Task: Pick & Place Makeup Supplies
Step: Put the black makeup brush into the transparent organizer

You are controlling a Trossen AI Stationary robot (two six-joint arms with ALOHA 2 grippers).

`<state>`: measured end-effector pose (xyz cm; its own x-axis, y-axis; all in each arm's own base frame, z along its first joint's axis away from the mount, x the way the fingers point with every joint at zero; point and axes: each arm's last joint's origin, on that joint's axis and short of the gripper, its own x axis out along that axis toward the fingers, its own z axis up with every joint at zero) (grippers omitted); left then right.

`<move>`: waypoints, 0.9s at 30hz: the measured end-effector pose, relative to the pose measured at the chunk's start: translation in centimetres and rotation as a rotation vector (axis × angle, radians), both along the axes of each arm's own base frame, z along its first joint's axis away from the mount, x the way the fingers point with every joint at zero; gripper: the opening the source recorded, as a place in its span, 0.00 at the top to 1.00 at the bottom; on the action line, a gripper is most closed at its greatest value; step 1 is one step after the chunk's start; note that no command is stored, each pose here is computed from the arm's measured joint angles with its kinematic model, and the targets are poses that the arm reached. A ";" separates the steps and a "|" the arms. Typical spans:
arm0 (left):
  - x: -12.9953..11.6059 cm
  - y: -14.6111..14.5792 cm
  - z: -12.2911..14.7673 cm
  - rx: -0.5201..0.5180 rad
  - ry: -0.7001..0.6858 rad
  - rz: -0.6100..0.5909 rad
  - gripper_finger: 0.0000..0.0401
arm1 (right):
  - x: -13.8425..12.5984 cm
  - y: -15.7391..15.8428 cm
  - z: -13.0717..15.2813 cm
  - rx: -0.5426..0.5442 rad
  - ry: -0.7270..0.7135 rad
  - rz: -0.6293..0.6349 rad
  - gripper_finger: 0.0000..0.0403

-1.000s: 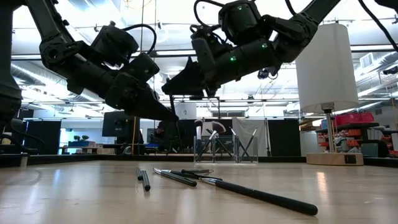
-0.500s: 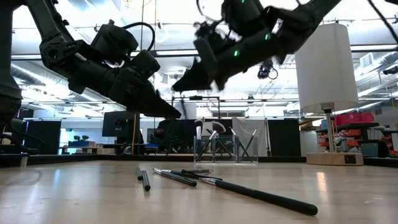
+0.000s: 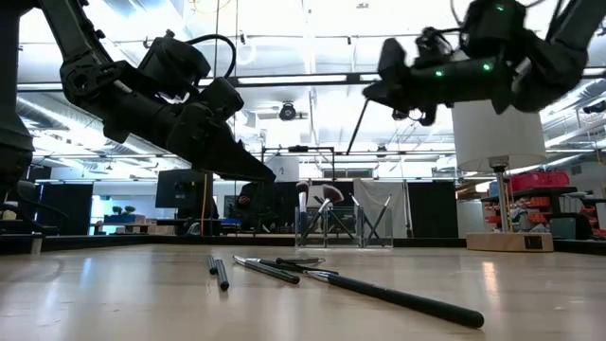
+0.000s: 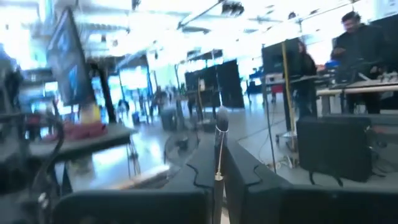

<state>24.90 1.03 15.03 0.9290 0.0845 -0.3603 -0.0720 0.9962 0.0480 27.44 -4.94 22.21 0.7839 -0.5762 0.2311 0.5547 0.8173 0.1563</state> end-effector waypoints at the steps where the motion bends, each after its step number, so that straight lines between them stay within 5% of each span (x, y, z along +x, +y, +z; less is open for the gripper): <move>1: 0.0 0.0 0.0 0.000 -0.001 0.000 0.48 | -0.3 -0.2 -0.1 0.010 -0.025 -0.003 0.98; 11: 0.0 0.0 0.0 0.000 -0.006 0.000 0.53 | 0.4 -2.4 0.2 0.046 0.035 -0.061 0.98; 19: 0.0 0.0 0.0 -0.001 -0.005 0.000 0.53 | 0.3 -6.6 -1.3 0.184 0.281 -0.201 0.98; 27: 0.0 0.0 0.0 -0.001 -0.007 0.001 0.53 | -0.3 -8.3 -3.3 0.320 0.299 -0.258 0.97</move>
<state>24.91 1.04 15.07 0.9315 0.0849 -0.3538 -0.0733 0.9962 0.0463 27.10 -13.23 18.93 0.6115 -0.7652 -0.2014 0.7910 0.5847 0.1802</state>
